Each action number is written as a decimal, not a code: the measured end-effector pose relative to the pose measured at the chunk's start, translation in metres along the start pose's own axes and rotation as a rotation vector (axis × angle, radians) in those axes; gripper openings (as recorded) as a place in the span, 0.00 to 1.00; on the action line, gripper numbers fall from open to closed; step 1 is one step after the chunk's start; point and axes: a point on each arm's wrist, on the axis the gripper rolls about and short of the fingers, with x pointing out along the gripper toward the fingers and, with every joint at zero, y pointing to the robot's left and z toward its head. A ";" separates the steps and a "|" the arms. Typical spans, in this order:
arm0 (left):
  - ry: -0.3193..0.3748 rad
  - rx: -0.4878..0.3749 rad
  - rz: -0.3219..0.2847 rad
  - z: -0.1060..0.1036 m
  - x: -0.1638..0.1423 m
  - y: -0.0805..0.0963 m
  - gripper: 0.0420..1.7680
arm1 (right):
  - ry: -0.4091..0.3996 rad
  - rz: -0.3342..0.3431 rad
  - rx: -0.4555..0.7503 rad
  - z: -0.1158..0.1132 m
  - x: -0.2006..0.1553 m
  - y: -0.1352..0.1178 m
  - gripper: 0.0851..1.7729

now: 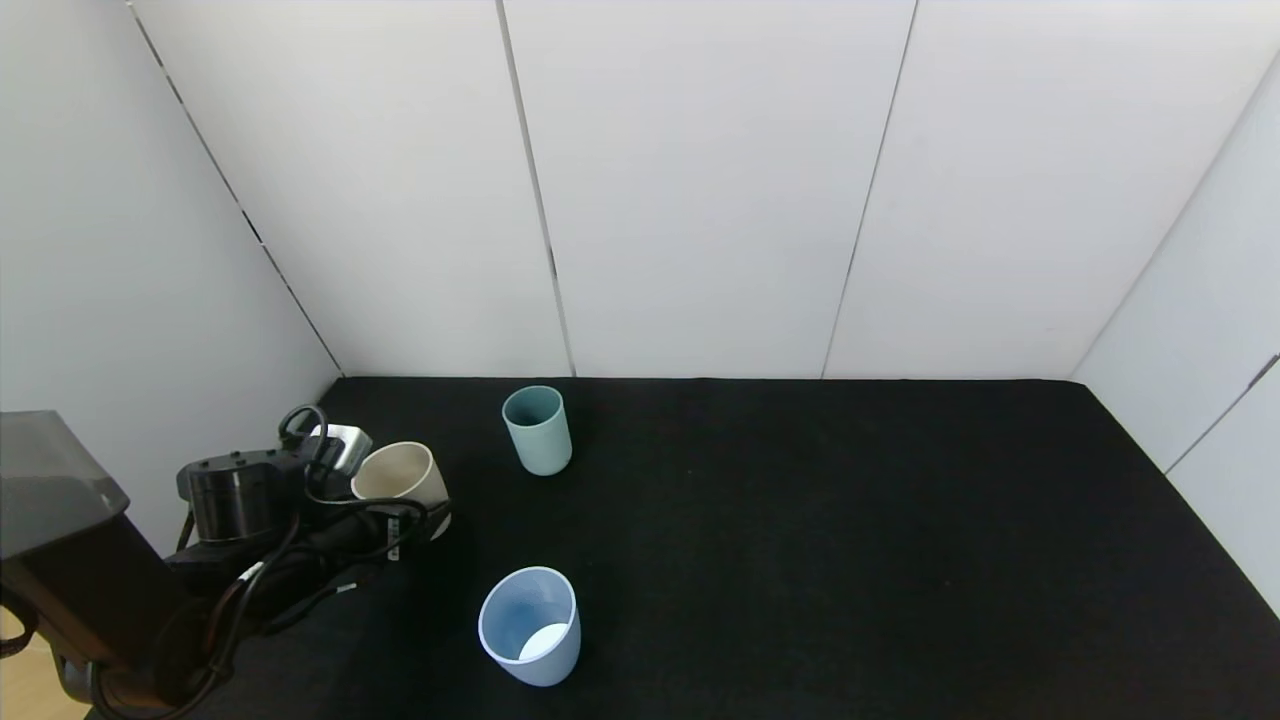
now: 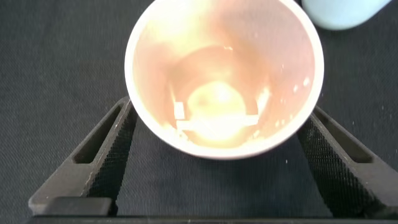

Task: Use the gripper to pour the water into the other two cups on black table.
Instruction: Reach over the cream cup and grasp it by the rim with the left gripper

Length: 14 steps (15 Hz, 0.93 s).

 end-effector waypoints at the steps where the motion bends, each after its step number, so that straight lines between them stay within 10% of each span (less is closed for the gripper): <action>1: -0.005 0.000 0.000 0.001 0.001 0.000 0.97 | 0.000 0.000 0.000 0.000 0.000 0.000 0.96; 14: -0.031 0.002 0.000 0.006 0.015 0.002 0.97 | 0.000 0.000 0.000 0.000 0.000 0.000 0.96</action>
